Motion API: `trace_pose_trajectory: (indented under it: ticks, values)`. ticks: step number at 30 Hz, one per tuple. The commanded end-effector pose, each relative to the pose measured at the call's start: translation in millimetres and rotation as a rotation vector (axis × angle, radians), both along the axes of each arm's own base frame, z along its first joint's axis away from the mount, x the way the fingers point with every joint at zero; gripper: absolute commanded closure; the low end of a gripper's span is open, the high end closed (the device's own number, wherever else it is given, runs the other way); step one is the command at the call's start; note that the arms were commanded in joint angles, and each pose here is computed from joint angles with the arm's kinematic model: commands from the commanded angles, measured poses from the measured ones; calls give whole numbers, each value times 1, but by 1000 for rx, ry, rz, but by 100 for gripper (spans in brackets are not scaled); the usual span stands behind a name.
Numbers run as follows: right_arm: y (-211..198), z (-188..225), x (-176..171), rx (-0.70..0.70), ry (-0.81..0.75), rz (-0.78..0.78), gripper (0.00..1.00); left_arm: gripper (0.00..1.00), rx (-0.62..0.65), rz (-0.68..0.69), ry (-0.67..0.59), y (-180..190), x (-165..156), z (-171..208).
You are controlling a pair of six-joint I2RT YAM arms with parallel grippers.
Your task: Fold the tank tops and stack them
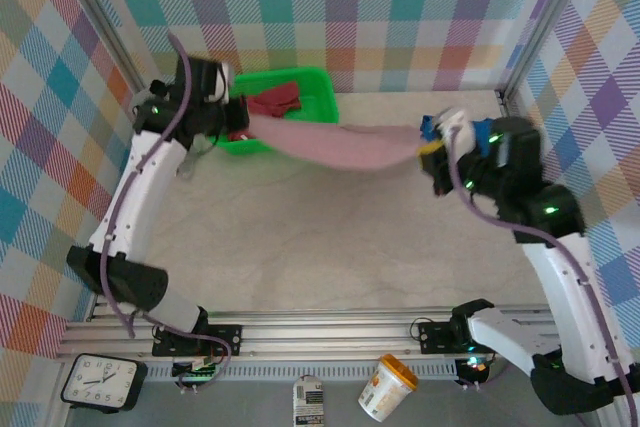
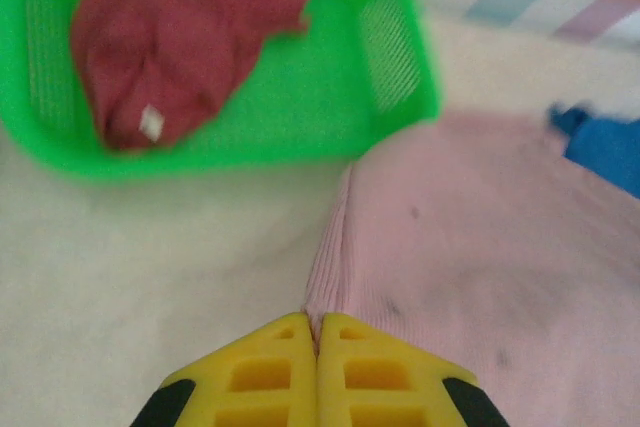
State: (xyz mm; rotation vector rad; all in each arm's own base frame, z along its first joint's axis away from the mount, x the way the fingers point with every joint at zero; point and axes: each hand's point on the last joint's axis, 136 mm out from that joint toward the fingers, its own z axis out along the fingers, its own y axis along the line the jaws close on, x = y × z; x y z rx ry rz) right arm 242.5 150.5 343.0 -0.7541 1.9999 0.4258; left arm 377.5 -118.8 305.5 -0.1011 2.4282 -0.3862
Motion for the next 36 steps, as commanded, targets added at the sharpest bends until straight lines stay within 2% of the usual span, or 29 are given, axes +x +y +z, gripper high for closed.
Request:
trace_pose_trajectory:
  ticks: [1,4,6,9,12,19,22,24,26,29,31,36]
  values:
    - [16,-75,-32,-13,247,5,100,100,-20,40,80,4,-24,-52]
    - [30,-117,-62,-40,379,30,100,100,21,118,199,23,-54,-110]
    - [38,-131,-74,-43,414,50,100,100,52,159,261,34,-72,-132]
    - [40,-133,-82,-22,421,53,100,100,68,193,248,44,-86,-131]
    - [45,-101,-81,56,349,75,100,100,104,200,182,55,-92,-98]
    - [58,26,-90,207,60,253,100,100,202,239,-148,91,-110,51]
    - [66,60,-89,224,-15,310,100,100,228,253,-244,99,-114,93]
    - [66,73,-81,192,-74,304,100,100,246,251,-274,100,-106,107]
    - [58,80,-61,103,-159,233,100,100,244,230,-289,93,-91,116]
    - [36,102,-24,-14,-317,63,100,100,215,196,-337,77,-58,133]
    - [24,113,0,-84,-370,-15,100,100,183,159,-365,61,-30,143]
    - [-25,145,63,-99,-419,-220,100,100,61,57,-441,15,41,174]
